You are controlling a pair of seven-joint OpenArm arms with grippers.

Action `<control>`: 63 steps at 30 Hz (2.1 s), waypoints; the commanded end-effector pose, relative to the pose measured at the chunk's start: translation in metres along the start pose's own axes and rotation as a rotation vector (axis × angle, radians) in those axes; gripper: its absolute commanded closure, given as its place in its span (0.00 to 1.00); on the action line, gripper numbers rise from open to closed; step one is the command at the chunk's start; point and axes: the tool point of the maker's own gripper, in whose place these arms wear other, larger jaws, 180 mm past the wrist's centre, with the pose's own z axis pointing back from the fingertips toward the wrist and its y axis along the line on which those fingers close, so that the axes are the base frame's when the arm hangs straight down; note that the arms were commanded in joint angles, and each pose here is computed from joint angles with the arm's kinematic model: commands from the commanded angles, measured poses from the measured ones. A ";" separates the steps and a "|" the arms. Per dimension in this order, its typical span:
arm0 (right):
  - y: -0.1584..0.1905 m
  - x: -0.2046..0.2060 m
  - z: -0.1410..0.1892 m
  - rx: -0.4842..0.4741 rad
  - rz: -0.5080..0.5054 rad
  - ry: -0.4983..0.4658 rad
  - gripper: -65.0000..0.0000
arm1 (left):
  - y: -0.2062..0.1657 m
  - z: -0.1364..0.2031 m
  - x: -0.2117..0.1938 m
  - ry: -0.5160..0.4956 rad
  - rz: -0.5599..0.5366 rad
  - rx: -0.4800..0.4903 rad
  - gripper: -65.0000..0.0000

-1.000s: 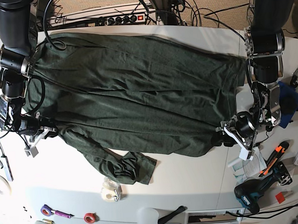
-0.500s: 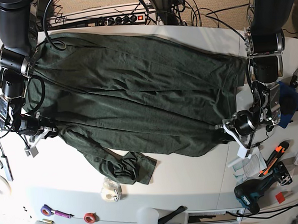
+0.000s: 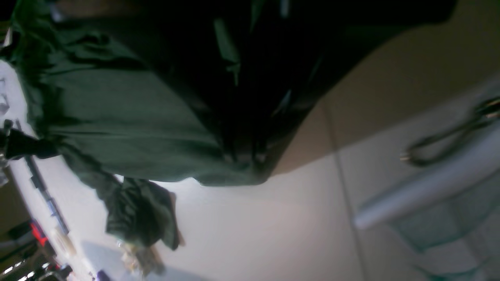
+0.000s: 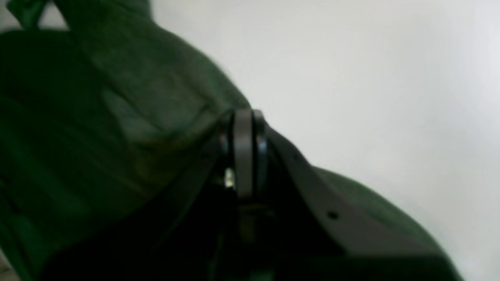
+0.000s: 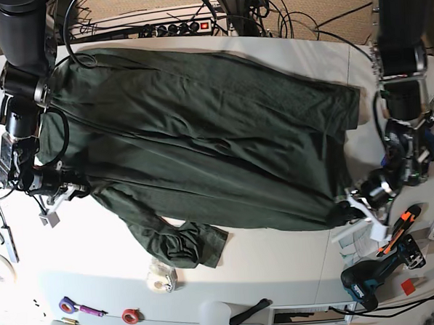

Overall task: Layout the t-shirt on the table in an organized manner, then fold the t-shirt properly
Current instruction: 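Fold the shirt lengthwise, bringing the hem edge toward the collar edge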

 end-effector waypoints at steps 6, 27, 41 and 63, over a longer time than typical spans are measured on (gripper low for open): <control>0.010 0.005 0.025 -0.024 0.148 -0.036 1.00 | -0.010 0.018 0.022 0.023 0.038 -0.079 1.00; 0.011 -0.027 0.136 -0.013 0.102 -0.214 1.00 | -0.010 0.071 -0.004 0.200 0.145 -0.192 1.00; -0.007 -0.044 0.150 -0.050 0.041 -0.228 1.00 | -0.023 0.099 -0.088 0.400 0.169 -0.234 1.00; -0.043 -0.066 0.151 -0.253 0.063 -0.102 0.99 | -0.019 0.100 -0.105 0.390 0.087 -0.152 0.72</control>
